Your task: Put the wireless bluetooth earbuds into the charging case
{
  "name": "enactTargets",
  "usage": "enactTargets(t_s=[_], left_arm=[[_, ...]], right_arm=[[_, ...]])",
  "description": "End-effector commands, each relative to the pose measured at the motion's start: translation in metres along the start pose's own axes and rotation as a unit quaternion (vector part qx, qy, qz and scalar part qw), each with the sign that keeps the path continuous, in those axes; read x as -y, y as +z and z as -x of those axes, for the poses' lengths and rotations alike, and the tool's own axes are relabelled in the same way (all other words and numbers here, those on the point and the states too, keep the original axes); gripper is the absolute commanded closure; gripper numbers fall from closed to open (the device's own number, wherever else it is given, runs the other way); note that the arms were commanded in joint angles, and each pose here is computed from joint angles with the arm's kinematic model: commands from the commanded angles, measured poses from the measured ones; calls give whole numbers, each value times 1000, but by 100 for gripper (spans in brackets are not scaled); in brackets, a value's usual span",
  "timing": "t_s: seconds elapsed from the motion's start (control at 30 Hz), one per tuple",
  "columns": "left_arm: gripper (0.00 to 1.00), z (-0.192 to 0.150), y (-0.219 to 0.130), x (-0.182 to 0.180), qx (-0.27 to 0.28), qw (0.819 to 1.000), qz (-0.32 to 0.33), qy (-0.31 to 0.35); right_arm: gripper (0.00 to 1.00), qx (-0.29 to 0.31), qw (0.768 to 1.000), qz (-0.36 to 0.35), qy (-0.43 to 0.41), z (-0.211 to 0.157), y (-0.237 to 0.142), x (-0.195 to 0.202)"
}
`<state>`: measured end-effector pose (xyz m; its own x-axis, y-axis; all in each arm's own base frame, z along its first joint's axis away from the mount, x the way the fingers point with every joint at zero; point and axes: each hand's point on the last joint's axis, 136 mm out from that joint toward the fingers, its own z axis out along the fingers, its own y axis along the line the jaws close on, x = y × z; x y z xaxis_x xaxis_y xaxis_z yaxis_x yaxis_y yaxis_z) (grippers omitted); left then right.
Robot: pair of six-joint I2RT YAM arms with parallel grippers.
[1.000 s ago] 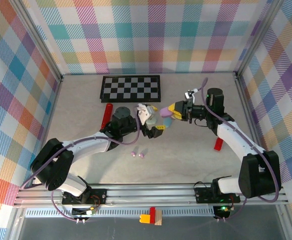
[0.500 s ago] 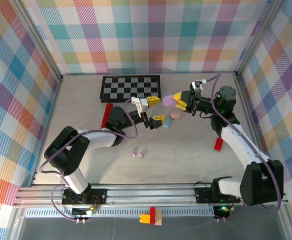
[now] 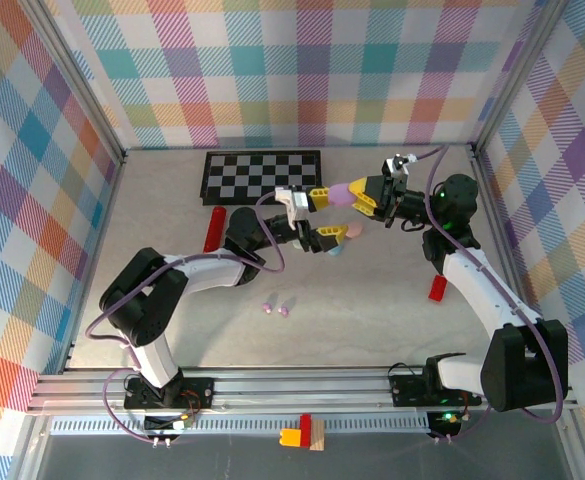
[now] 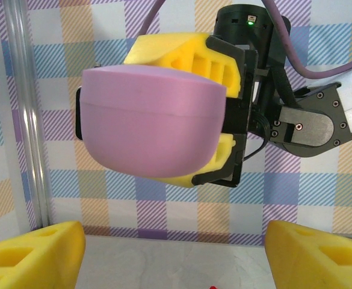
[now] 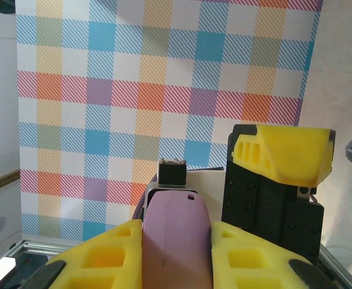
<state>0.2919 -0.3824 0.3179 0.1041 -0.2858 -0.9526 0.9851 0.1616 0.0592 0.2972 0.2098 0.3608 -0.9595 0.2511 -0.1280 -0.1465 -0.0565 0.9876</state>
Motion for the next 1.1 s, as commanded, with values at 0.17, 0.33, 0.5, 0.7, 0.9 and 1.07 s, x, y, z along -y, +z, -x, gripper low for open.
enactTargets(t_s=[0.17,0.33,0.5,0.7,0.9,1.07], left_arm=[[28,28,11,1,41,998,-9,56],[29,29,12,1,41,997,-11,59],[32,32,12,2,44,997,-14,60],[34,29,13,3,42,997,-14,59],[36,29,13,3,41,997,-15,64],[37,29,13,3,42,997,-13,67]], right_arm=[[83,4,1000,0,-14,0,-2,-5],[83,3,1000,-2,-15,0,-2,-2],[83,2,1000,-7,-11,1,-1,2],[83,-2,1000,-10,-8,2,-1,6],[83,-1,1000,-21,1,3,-1,13],[83,-1,1000,-26,3,3,-1,17]])
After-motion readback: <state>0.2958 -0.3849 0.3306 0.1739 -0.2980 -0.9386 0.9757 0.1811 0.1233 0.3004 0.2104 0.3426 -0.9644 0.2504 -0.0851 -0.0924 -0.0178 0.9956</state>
